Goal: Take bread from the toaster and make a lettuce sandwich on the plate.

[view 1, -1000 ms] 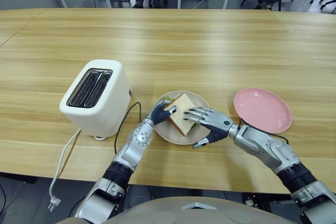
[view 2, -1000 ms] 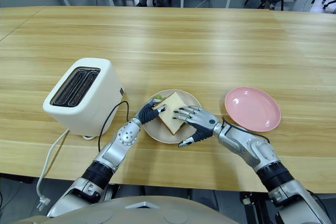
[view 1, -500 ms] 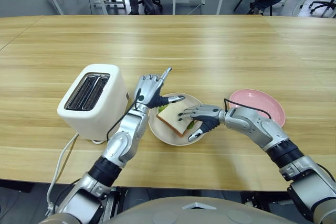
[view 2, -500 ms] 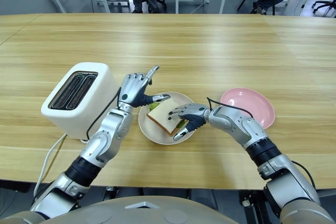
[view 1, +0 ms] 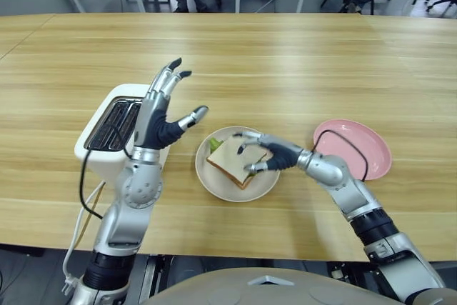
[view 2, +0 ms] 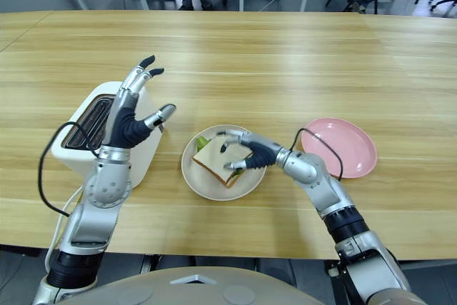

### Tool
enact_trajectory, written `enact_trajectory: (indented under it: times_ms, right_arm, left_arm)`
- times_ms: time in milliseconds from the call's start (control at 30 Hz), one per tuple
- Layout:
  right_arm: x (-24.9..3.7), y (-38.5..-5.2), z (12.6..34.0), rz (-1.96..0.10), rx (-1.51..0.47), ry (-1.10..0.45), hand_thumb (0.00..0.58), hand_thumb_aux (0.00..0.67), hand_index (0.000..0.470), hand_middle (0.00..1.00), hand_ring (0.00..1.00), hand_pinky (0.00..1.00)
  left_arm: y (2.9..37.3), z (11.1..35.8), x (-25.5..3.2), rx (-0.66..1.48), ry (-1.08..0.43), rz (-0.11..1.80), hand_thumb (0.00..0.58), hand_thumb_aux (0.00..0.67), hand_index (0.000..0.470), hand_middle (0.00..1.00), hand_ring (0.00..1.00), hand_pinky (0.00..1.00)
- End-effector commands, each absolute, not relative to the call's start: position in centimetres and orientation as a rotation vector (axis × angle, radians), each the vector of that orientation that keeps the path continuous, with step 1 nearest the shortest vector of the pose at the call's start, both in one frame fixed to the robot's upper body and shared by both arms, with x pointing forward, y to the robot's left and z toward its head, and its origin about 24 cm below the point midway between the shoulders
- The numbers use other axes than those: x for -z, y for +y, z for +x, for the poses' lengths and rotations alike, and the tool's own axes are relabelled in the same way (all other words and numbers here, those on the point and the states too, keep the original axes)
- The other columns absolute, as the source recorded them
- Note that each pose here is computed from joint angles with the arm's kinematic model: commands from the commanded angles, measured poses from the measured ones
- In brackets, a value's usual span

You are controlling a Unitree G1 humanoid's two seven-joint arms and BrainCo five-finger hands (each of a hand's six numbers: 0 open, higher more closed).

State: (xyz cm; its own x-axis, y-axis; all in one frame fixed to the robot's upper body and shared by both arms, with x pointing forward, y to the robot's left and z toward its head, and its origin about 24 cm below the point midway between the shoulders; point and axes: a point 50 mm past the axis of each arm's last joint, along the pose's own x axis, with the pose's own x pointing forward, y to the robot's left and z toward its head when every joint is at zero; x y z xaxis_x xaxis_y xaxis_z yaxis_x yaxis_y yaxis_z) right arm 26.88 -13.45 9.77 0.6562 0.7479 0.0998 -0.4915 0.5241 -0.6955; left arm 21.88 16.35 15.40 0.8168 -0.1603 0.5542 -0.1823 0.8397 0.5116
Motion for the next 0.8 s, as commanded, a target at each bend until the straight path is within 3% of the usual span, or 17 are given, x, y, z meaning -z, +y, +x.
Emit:
enact_trajectory:
  times_ms: [33,67,200,300,533,667,800]
  right_arm:
    - [-10.7,-14.4,25.5,-0.385,-0.732,-0.383,0.58,0.67,0.46,0.96,0.96,0.96]
    - [-10.7,-14.5,24.9,-0.324,-0.755,-0.366,0.58,0.67,0.46,1.0,1.0,1.0]
    - [-10.1,-15.2,22.6,-0.177,-0.867,-0.284,0.58,0.67,0.46,1.0,1.0,1.0]
    - [-8.9,-16.0,19.6,-0.173,-1.016,-0.194,0.58,0.67,0.46,1.0,1.0,1.0]
    - [-4.4,-16.6,14.5,-0.58,-1.144,-0.096,0.58,0.67,0.46,1.0,1.0,1.0]
    - [-2.8,-15.7,14.0,-0.809,-1.126,-0.155,0.58,0.67,0.46,1.0,1.0,1.0]
    - [-1.1,-15.3,14.0,-1.022,-1.125,-0.18,0.58,0.67,0.46,1.0,1.0,1.0]
  left_arm:
    - [16.5,20.7,-16.0,0.108,-0.681,0.418,0.58,0.67,0.46,1.0,1.0,1.0]
    - [16.4,20.4,-16.1,0.163,-0.692,0.385,0.58,0.67,0.46,1.0,1.0,1.0]
    - [15.8,19.0,-15.6,0.39,-0.707,0.312,0.58,0.67,0.46,1.0,1.0,1.0]
    - [15.0,17.0,-13.6,0.67,-0.628,0.302,0.58,0.67,0.46,1.0,1.0,1.0]
    - [14.1,13.7,-5.0,1.025,-0.261,0.771,0.58,0.67,0.46,1.0,1.0,1.0]
    - [14.2,13.3,-1.2,1.118,-0.185,1.09,0.58,0.67,0.46,1.0,1.0,1.0]
    - [14.4,13.3,1.2,1.165,-0.163,1.27,0.58,0.67,0.46,1.0,1.0,1.0]
